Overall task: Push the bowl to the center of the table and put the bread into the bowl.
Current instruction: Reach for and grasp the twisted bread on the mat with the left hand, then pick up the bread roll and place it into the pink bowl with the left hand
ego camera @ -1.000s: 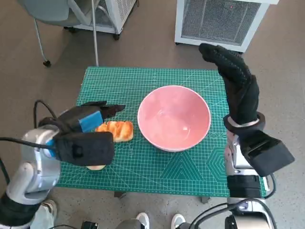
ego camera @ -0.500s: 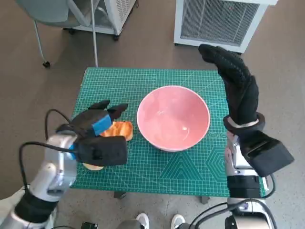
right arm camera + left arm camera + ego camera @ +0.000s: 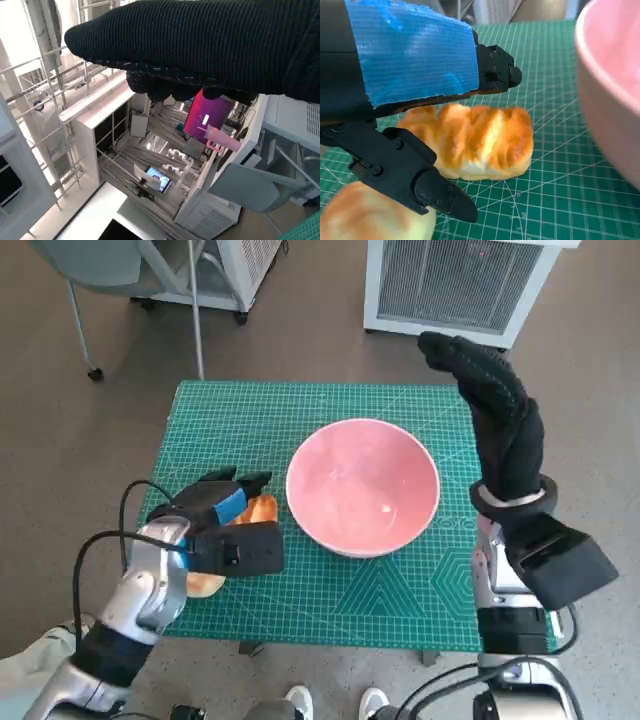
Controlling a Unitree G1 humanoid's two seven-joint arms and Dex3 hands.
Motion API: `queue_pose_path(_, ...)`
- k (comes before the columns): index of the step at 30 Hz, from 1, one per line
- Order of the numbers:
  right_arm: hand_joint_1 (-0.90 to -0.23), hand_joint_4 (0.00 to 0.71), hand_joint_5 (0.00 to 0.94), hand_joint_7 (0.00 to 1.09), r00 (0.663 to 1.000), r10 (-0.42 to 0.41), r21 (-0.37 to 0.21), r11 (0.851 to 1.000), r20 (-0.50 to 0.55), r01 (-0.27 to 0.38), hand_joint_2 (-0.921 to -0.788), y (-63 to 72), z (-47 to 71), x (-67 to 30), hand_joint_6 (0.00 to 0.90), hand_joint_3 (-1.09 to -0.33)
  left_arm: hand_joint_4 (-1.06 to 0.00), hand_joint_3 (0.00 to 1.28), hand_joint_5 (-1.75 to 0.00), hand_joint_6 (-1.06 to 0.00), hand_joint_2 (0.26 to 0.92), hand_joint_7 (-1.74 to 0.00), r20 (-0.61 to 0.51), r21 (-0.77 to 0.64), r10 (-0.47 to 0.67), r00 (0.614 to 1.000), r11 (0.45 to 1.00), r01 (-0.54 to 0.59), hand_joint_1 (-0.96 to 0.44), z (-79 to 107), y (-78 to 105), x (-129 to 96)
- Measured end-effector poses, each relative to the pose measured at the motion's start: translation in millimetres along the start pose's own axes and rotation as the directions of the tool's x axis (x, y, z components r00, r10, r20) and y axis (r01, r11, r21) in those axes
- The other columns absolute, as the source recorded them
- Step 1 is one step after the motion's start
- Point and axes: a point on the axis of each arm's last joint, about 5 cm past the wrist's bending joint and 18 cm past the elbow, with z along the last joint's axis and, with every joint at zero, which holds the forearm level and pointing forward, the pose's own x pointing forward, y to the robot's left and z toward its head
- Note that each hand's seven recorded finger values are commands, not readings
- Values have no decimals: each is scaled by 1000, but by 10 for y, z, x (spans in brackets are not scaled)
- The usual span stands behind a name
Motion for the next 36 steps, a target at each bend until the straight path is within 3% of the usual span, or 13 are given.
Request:
queue_pose_path(7,-698,274,1,681,1000,0,-1,1000,-8,0,-921,-7,-2,-15,-1,-867,-561,16,-159,-469,810,-155,-12,11,42,999,999,-42,-167,21,-22,143)
queue_pose_path(9,-702,273,1,680,1000,-1,0,1000,-10,1,-921,-6,-3,-19,-1,-866,-562,8,-515,-478,821,-321,-11,21,55,998,998,-55,-124,20,-22,172)
queue_pose_path(11,-704,273,1,680,1000,-2,0,1000,-10,2,-921,-7,-1,-23,-1,-866,-619,39,-865,-450,870,-511,-16,37,64,998,997,-63,116,5,-32,202)
queue_pose_path(13,-704,273,0,680,1000,-2,0,1000,-9,2,-921,-8,3,-22,-1,-866,-665,41,-1029,-464,895,-676,-23,63,74,997,995,-72,242,-15,-45,230)
queue_pose_path(14,-705,273,0,679,1000,-2,0,1000,-8,2,-921,-8,5,-23,-1,-867,-682,59,-1120,-509,902,-814,-26,73,76,997,995,-74,156,-29,-55,244)
queue_pose_path(17,-705,273,0,676,1000,-2,0,1000,-10,2,-921,-8,8,-32,-1,-866,-706,94,-1231,-596,896,-949,-42,93,75,996,993,-71,53,-87,-102,264)
queue_pose_path(20,-706,271,0,672,1000,-2,1,1000,-14,2,-921,-9,8,-40,-1,-865,-733,284,-1240,-650,784,-1023,-22,103,86,996,991,-83,18,-104,-95,259)
queue_pose_path(23,-705,270,0,669,1000,-1,2,1000,-15,1,-921,-5,11,-39,-1,-866,-742,353,-1220,-659,744,-1080,0,96,99,995,990,-99,7,-112,-76,233)
queue_pose_path(29,-705,269,0,667,1000,-2,0,1000,-17,2,-921,-13,12,-40,-1,-867,-767,190,-1113,-662,827,-1124,61,36,171,983,984,-173,2,-114,5,105)
queue_pose_path(36,-704,270,1,668,1000,-1,-2,1000,-17,1,-921,-17,12,-41,-1,-866,-788,137,-1063,-686,845,-1117,114,-46,303,946,953,-300,2,-90,198,-112)
